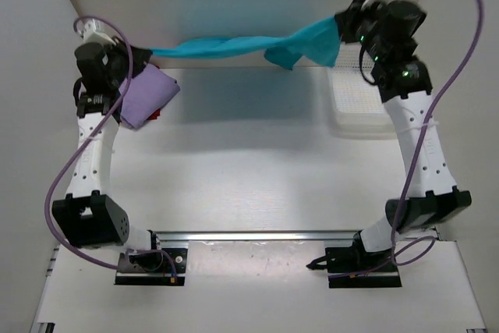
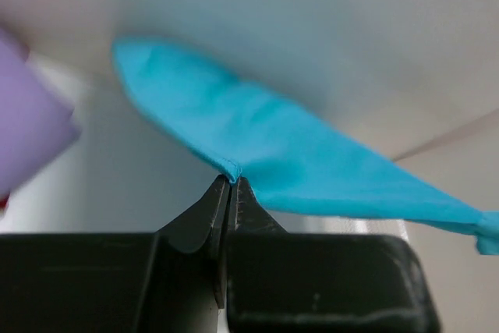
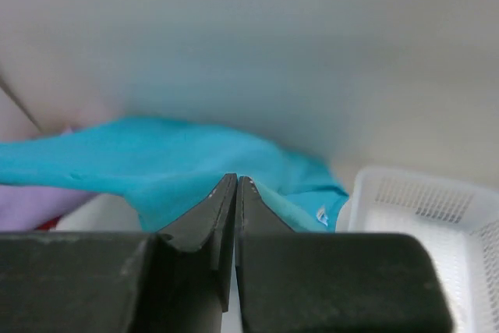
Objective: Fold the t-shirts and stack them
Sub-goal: Flatten out the tshirt
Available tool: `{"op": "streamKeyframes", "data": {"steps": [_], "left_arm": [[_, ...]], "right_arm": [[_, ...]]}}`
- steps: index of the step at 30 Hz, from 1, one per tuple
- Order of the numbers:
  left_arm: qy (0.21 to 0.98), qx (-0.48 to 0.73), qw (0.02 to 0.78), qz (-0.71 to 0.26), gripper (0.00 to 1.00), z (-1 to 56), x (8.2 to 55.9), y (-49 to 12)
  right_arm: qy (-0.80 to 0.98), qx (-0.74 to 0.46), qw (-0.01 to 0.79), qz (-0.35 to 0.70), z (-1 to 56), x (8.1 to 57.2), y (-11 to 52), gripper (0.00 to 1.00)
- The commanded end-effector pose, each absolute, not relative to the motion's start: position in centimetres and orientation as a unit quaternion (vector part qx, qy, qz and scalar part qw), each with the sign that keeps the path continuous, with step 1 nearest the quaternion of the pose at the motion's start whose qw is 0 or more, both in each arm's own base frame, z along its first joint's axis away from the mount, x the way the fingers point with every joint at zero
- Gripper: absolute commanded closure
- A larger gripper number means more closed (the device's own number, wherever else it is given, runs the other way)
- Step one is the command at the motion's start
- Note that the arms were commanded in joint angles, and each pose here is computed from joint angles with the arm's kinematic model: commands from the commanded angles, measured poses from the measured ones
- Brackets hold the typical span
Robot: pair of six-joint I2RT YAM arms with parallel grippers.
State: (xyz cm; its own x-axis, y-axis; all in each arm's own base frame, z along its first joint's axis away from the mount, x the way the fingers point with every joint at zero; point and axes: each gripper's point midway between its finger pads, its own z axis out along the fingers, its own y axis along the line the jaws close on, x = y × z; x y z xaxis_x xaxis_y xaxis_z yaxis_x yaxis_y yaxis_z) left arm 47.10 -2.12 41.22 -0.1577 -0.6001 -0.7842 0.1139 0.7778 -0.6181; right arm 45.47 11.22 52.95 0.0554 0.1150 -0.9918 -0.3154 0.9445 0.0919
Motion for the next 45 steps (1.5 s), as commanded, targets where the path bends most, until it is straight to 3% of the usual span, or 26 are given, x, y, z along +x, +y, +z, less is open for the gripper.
{"op": "streamKeyframes", "data": {"steps": [1,3,9,10,12,16,23,27,33,45], "left_arm": [[0.706,-0.179,0.631,-0.268,1.0,38.3,44.1,-1.9],[0.732,-0.189,0.601,-0.259,1.0,33.0,43.1,-2.4],[0.774,-0.244,0.524,-0.258,1.0,19.6,37.7,-2.3],[0.785,-0.259,0.503,-0.252,1.0,16.7,36.7,-2.0],[0.797,-0.265,0.479,-0.257,1.0,14.0,35.0,-2.6],[0.823,-0.292,0.424,-0.241,1.0,8.2,31.4,-2.9],[0.846,-0.294,0.376,-0.238,1.0,4.7,26.5,-3.3],[0.854,-0.272,0.381,-0.226,1.0,5.4,24.4,-2.6],[0.859,-0.24,0.388,-0.234,1.0,8.1,24.2,-4.3],[0.801,-0.334,0.39,-0.31,1.0,10.2,30.4,-3.6]], "right_arm": [[0.726,-0.069,0.672,0.13,44.4,44.8,11.6,1.0],[0.731,-0.056,0.666,0.138,41.6,42.7,11.7,1.0],[0.838,-0.023,0.52,0.162,23.8,36.9,12.1,1.0],[0.835,-0.015,0.521,0.174,23.3,35.9,12.0,1.0],[0.871,0.001,0.454,0.187,16.0,32.4,11.6,1.0],[0.904,0.035,0.38,0.191,10.2,27.2,11.2,1.0],[0.908,0.069,0.316,0.265,8.1,20.7,11.8,1.0],[0.89,0.072,0.322,0.315,10.8,17.7,13.4,1.0],[0.9,0.073,0.318,0.289,11.6,15.4,12.9,1.0],[0.882,0.089,0.401,0.23,14.1,28.5,9.1,1.0]]}}
